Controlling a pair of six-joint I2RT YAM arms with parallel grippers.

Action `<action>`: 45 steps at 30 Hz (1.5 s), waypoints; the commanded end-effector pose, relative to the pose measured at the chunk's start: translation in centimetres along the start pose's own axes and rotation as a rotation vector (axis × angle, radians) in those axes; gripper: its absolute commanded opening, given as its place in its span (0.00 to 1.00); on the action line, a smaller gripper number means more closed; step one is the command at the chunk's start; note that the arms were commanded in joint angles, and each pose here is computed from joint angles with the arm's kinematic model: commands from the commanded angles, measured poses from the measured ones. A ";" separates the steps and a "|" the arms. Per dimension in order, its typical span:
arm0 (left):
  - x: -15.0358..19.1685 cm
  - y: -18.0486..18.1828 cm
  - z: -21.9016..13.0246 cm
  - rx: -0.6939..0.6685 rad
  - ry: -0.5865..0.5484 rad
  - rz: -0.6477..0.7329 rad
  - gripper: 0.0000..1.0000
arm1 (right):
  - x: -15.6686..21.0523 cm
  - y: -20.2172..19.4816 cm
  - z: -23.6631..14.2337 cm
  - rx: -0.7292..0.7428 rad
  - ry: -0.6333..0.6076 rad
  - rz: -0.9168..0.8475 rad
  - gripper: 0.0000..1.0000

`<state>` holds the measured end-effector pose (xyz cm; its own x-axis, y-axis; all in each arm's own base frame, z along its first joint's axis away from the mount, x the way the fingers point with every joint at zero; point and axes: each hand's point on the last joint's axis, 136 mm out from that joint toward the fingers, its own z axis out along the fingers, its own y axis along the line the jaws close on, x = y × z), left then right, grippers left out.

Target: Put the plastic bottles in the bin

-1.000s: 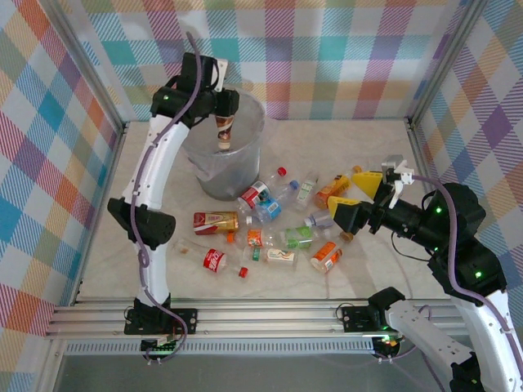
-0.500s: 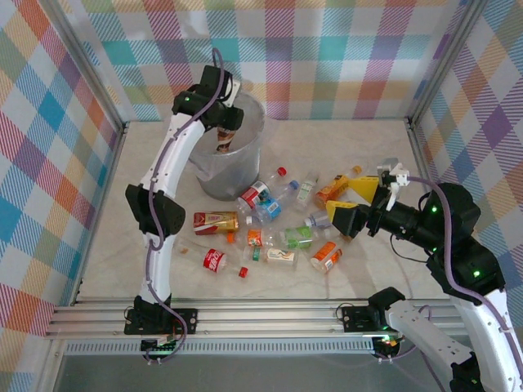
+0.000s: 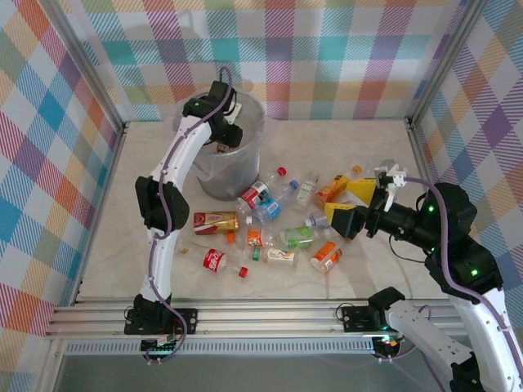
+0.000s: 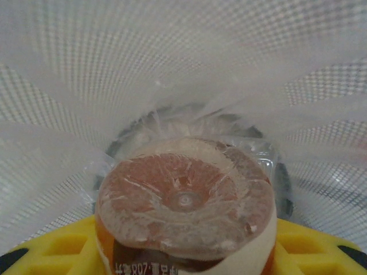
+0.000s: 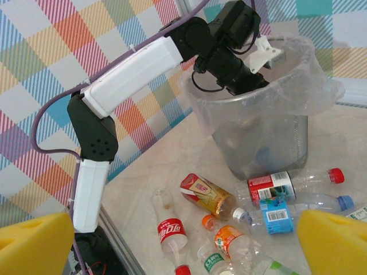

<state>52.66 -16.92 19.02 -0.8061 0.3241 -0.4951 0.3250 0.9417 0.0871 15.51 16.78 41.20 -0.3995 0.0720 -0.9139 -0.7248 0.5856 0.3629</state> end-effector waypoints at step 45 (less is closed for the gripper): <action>-1.0 -0.6 -8.0 0.140 -0.150 -0.150 0.77 | 5.8 -4.1 1.5 0.131 0.109 0.135 1.00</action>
<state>49.94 -17.39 20.38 -0.8374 0.2218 -0.4996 0.2895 0.9552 -0.0611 16.84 16.19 34.84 -0.5359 0.0511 -0.8428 -0.6112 0.6652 0.4289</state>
